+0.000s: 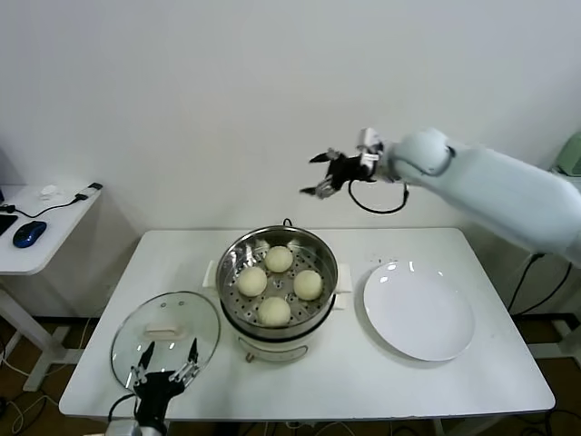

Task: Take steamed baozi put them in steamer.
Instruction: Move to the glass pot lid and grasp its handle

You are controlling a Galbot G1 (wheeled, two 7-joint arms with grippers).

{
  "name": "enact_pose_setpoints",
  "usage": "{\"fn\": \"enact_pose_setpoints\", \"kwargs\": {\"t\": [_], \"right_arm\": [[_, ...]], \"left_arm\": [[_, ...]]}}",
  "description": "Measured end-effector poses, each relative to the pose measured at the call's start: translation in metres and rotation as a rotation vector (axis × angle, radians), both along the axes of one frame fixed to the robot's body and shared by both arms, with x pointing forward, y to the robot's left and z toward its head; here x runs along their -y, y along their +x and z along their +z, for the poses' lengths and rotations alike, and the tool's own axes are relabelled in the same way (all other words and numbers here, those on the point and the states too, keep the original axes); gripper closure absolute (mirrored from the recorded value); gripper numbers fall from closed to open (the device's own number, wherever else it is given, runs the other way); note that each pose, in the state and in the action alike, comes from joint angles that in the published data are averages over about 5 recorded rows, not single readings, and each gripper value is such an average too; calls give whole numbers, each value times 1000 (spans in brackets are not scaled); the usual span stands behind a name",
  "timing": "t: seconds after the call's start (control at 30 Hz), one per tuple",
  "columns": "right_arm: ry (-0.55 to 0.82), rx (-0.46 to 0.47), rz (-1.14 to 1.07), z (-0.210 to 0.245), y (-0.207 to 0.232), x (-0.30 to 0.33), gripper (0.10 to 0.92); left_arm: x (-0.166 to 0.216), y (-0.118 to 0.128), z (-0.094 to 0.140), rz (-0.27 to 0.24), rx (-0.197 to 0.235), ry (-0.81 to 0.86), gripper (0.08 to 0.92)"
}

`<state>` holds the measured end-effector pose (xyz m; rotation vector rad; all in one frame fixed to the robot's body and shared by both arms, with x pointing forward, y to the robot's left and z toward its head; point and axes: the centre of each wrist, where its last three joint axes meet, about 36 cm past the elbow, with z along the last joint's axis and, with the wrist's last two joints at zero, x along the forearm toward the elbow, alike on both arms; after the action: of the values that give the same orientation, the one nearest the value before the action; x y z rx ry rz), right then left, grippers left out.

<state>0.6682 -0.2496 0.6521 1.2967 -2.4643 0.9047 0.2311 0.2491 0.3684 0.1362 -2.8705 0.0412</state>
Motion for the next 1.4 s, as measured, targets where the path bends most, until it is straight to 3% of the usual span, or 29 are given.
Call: {"fn": "enact_pose_setpoints", "kwargs": {"t": [0.47,0.7,0.93,1.2,1.4], "right_arm": [[322,149,-454,-115,-103,121,200],[424,175,-612,-183,-167,164,200],[505,151,-728,-262,-239,181,200],[560,121,-816,-330,-304,172,200],[567,89,-863,-361,-340,153,200]], "left_arm": [[-29,16,4,-36,64,98,177],[-37,19,-6,-51,88,153,177],[-43,21,-17,-32,110,243,177],[-58,23,-32,23,137,527,177],[-75,15,-56,-19,129,837,177]]}}
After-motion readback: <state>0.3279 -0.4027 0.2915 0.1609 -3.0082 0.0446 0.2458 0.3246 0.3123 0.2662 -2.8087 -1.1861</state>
